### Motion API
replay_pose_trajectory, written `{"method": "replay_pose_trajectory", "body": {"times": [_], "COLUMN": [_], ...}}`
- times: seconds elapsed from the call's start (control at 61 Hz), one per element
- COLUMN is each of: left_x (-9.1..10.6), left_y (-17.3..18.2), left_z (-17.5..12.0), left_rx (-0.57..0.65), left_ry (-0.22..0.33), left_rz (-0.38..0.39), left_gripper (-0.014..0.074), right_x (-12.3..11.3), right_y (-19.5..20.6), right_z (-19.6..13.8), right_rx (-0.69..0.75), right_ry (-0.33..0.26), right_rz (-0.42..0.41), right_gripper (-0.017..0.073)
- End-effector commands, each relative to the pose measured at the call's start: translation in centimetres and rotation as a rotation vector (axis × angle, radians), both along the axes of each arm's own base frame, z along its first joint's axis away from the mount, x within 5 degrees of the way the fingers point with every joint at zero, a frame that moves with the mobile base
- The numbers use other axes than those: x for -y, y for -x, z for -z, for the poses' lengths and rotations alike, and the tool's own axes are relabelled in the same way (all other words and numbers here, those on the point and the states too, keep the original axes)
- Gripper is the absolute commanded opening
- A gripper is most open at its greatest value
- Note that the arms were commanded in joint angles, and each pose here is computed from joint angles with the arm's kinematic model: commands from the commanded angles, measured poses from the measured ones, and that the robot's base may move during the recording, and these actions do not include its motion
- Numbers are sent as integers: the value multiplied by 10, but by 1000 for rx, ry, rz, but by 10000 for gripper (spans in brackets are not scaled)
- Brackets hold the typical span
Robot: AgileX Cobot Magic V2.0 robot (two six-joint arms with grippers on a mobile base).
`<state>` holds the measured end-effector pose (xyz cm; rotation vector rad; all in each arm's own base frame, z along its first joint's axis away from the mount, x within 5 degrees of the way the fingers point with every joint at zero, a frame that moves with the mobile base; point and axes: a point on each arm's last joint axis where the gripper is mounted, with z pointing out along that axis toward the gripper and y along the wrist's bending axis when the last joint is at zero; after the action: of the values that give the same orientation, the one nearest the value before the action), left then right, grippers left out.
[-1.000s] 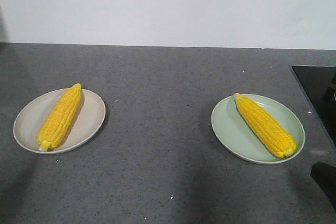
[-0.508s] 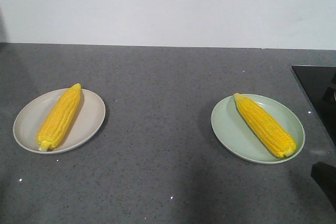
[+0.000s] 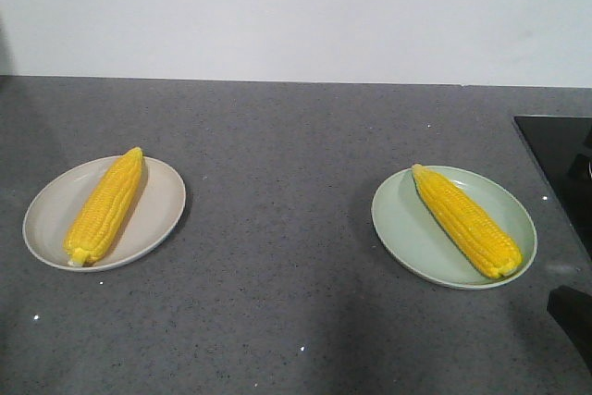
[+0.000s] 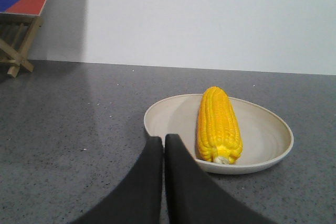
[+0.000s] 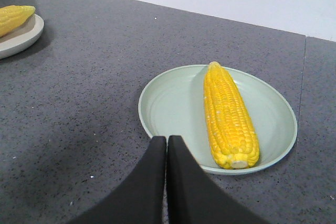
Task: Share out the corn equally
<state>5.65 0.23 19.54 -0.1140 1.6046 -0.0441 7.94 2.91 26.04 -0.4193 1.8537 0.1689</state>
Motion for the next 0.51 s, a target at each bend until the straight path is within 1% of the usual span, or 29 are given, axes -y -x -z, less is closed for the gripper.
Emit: {"method": "replay_pose_trajectory", "body": {"times": [0.0, 0.148, 0.229, 0.344, 0.41, 0.492], "left_x": [0, 0, 0, 1, 2, 2], "left_y": [2, 2, 2, 2, 2, 2], "left_z": [-15, -17, -18, -19, -19, -19], "left_rx": [111, 131, 138, 148, 147, 147], "left_ry": [-2, -3, -13, -4, -22, -26], "left_rz": [-2, -1, -1, 22, 33, 35], "left_gripper": [-6, -6, -6, -6, -6, -6], "right_x": [2, 2, 2, 2, 2, 2], "right_y": [-3, -3, -3, -3, -3, -3], "right_z": [-14, -14, -14, -14, -14, -14], "right_rx": [77, 77, 77, 77, 77, 77], "right_ry": [-24, -24, -24, -24, -24, -24], "right_rz": [36, 36, 36, 36, 36, 36], "right_gripper": [-8, -8, -8, -8, -8, -8]}}
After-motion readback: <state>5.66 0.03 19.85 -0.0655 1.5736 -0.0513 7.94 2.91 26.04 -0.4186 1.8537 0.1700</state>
